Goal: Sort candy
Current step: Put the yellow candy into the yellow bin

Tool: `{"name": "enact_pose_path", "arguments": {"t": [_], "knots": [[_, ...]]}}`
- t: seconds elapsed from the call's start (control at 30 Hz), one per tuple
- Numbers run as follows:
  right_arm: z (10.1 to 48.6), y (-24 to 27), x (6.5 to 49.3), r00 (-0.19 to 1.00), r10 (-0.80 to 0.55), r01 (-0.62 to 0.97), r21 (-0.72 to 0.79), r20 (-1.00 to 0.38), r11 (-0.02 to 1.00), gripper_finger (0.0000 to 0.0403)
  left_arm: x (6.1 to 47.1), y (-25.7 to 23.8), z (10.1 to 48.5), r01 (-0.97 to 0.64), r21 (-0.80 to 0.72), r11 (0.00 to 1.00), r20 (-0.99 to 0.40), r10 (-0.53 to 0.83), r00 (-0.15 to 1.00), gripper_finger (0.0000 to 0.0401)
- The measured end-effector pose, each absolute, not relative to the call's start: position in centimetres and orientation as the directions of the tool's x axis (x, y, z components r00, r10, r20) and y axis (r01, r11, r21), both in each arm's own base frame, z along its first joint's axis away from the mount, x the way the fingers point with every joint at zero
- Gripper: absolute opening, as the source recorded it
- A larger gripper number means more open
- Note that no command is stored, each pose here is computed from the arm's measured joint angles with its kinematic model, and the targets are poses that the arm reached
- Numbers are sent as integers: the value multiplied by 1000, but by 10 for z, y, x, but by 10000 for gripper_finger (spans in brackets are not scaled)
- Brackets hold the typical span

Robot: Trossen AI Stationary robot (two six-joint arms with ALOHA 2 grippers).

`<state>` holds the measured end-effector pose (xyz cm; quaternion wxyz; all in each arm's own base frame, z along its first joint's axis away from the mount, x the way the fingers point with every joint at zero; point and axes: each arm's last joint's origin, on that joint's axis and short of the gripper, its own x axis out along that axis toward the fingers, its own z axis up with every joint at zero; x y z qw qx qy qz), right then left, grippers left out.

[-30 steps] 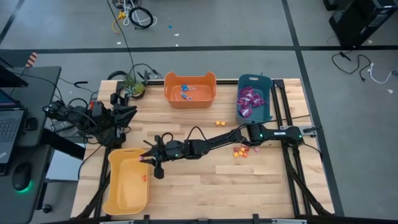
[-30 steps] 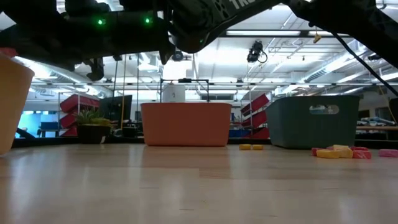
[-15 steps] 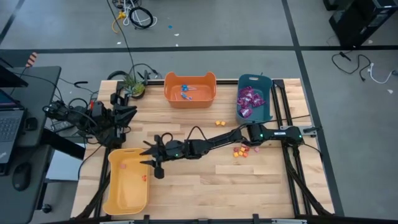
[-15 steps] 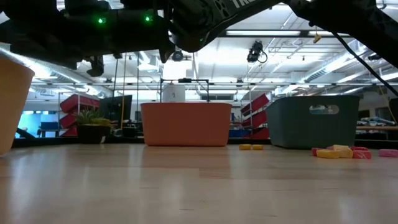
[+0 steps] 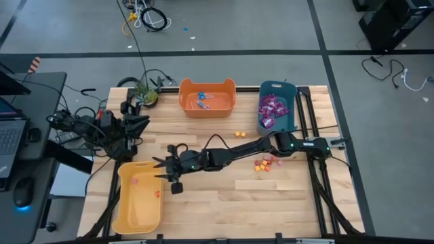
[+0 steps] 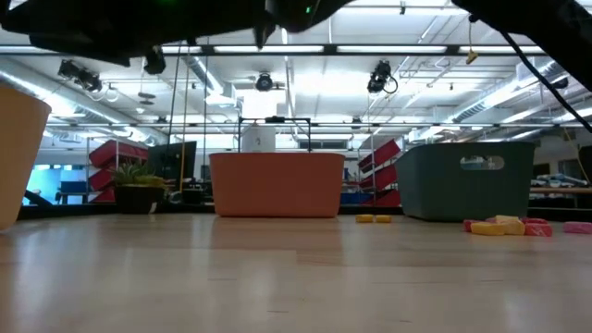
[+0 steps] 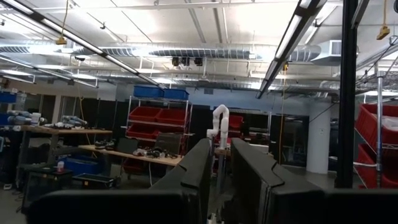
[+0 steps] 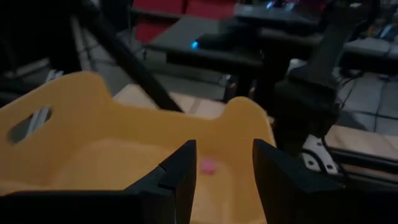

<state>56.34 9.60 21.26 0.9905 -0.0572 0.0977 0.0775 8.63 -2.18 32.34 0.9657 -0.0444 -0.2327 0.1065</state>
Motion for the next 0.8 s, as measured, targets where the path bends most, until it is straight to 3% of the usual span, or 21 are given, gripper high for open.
{"name": "enact_pose_path", "arguments": {"t": [0.23, 0.47, 0.8], "knots": [[242, 98, 541, 888, 237, -289, -78, -393, 954, 141, 86, -22, 323, -185, -135, 973, 440, 226, 869, 67], [267, 93, 500, 700, 273, -386, -28, -660, 922, 134, 86, -22, 323, -185, -135, 973, 440, 226, 869, 67], [282, 66, 458, 461, 199, -325, 44, -865, 945, 130, 87, -22, 321, -188, -119, 975, 422, 221, 879, 67]]}}
